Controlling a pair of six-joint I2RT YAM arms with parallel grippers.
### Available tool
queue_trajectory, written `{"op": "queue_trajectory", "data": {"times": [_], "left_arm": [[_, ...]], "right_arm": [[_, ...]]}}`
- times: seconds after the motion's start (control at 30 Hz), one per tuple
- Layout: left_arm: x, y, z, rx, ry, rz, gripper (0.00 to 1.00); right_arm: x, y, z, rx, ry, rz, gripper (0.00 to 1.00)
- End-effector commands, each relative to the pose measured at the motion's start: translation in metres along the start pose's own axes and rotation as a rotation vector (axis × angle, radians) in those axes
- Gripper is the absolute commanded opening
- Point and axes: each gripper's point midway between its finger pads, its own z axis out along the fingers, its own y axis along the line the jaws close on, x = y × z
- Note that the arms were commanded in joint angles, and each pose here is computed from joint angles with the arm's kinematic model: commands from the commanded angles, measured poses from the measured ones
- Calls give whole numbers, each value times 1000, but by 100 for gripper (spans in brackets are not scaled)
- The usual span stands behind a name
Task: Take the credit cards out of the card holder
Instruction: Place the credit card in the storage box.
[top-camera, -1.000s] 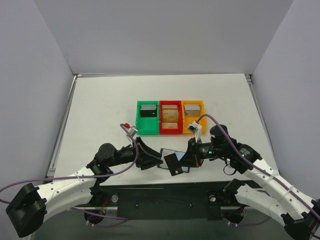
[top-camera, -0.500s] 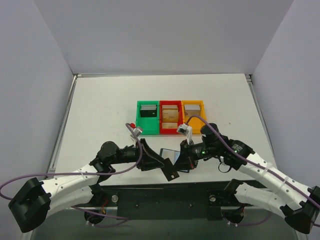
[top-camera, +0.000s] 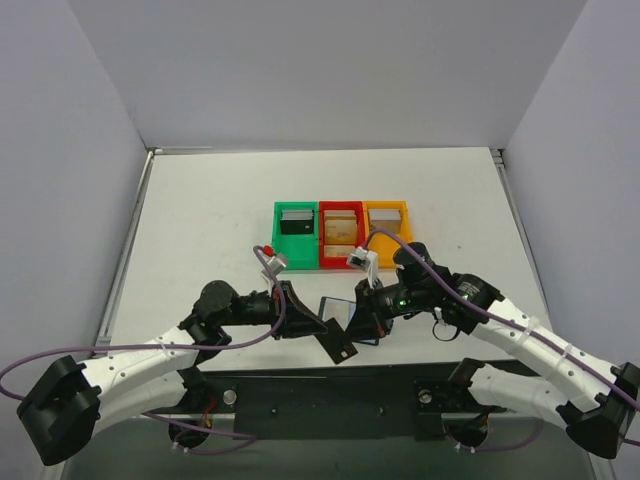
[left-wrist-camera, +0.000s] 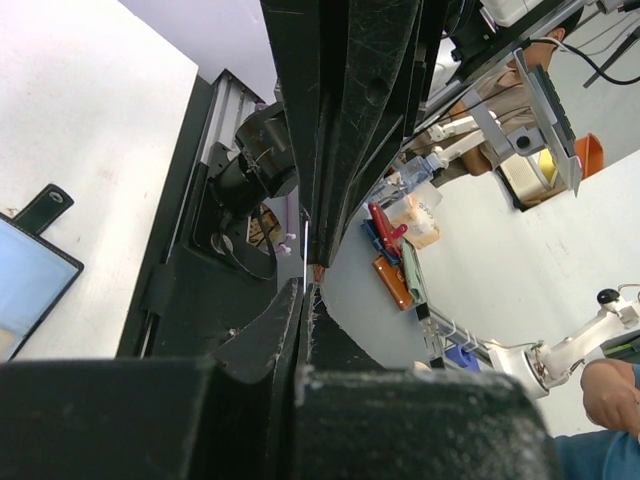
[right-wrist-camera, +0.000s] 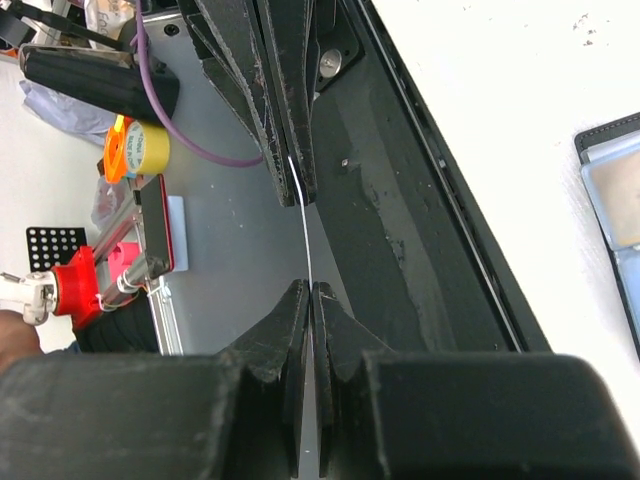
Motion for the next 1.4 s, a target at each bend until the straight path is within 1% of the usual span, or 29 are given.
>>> {"op": "queue_trajectory", "data": {"times": [0.0, 0.1, 0.17, 0.27, 0.3, 0.33, 0.37, 0.4, 0.43, 0.47, 0.5, 0.57, 0.6, 0.73, 0.83, 0.97, 1.03, 1.07, 1.17, 1.27, 1.33, 1.37], "left_arm": [[-16, -24, 3, 73, -34, 83, 0], [-20, -21, 0, 43, -73, 89, 0], [-27, -15, -2, 5, -126, 99, 0], [-33, -11, -9, -28, -201, 111, 0], [-40, -12, -13, -42, -248, 118, 0], [-39, -9, -15, -53, -259, 119, 0], [-45, -11, -18, -60, -300, 132, 0], [-44, -7, -21, -74, -309, 128, 0], [-48, -8, -23, -78, -333, 138, 0], [-47, -6, -25, -89, -341, 138, 0], [-48, -6, -27, -94, -358, 143, 0], [-50, -5, -32, -99, -387, 145, 0], [-52, -9, -33, -91, -401, 152, 0], [-54, -8, -39, -99, -435, 145, 0], [-55, -10, -40, -94, -445, 148, 0], [-57, -13, -42, -87, -455, 149, 0], [-58, -16, -42, -79, -456, 151, 0], [-57, -16, -41, -76, -447, 150, 0], [-56, -17, -40, -67, -427, 145, 0], [-51, -14, -38, -63, -404, 125, 0], [-51, -12, -39, -68, -406, 116, 0], [-53, -13, -40, -64, -420, 119, 0]], "right_arm": [[-17, 11, -3, -17, -33, -47, 5], [-25, 8, -1, 4, -68, -46, 23], [-32, 5, 0, 23, -101, -42, 29], [-49, -7, -3, 101, -180, -21, 33], [-56, -13, -4, 129, -210, -16, 34], [-62, -15, -6, 144, -243, -10, 35], [-70, -17, -6, 133, -281, -21, 36], [-74, -10, -6, 92, -298, -32, 38], [-85, -7, -6, 60, -354, -71, 39], [-87, -4, -8, 48, -378, -83, 40], [-94, 0, -9, 31, -414, -111, 41], [-103, -4, -13, 67, -445, -105, 41], [-104, 2, -14, 39, -427, -118, 39], [-103, -6, -5, 28, -347, -61, 32], [-100, -4, 2, -13, -314, -41, 31], [-98, 4, 5, -82, -303, -33, 31], [-100, 11, 4, -142, -311, -32, 33], [-103, 12, 3, -160, -329, -33, 40], [-109, 17, -4, -207, -366, -24, 47], [-110, 22, -10, -236, -376, -24, 47], [-109, 23, -11, -236, -362, -29, 46], [-106, 23, -10, -232, -349, -30, 44]]}}
